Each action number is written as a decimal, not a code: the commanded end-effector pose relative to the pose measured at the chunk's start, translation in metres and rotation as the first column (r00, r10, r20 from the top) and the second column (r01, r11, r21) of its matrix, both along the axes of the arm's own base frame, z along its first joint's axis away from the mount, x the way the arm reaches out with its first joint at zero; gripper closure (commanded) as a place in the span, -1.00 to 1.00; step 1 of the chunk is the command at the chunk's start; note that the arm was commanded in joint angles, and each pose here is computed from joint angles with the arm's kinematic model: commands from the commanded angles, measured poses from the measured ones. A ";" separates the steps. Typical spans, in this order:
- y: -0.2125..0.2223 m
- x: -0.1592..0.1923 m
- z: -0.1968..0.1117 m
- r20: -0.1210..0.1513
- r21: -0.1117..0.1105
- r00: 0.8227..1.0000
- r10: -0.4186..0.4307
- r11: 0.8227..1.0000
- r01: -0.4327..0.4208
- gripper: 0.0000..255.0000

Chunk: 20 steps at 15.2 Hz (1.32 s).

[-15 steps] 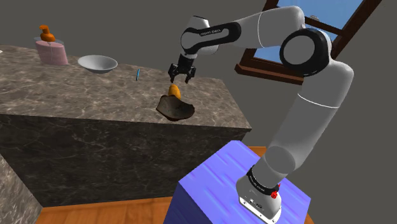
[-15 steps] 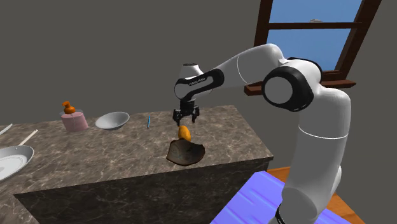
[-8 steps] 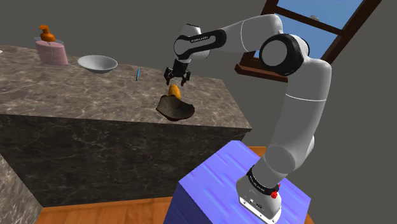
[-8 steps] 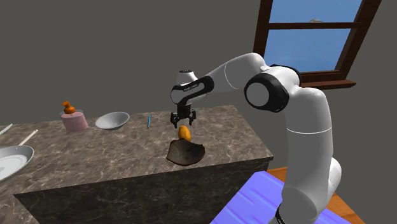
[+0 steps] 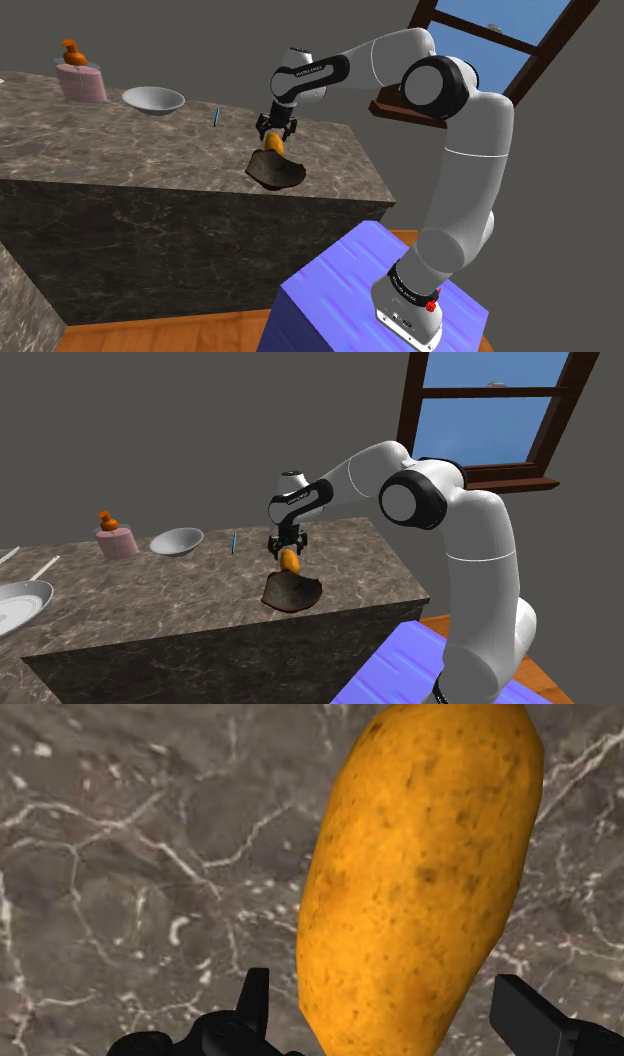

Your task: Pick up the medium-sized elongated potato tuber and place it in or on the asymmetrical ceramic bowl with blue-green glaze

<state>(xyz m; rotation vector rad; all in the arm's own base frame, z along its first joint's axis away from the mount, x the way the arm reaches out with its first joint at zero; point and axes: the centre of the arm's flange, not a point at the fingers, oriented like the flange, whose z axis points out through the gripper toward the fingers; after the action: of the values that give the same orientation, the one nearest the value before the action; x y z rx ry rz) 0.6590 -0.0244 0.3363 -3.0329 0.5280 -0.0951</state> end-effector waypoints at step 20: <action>0.000 0.000 0.031 0.000 0.000 1.000 0.000 1.000 0.000 1.00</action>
<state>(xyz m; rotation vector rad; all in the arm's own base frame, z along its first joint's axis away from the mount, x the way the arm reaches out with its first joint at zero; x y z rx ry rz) 0.6590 -0.0233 0.3623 -3.0330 0.5280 -0.0958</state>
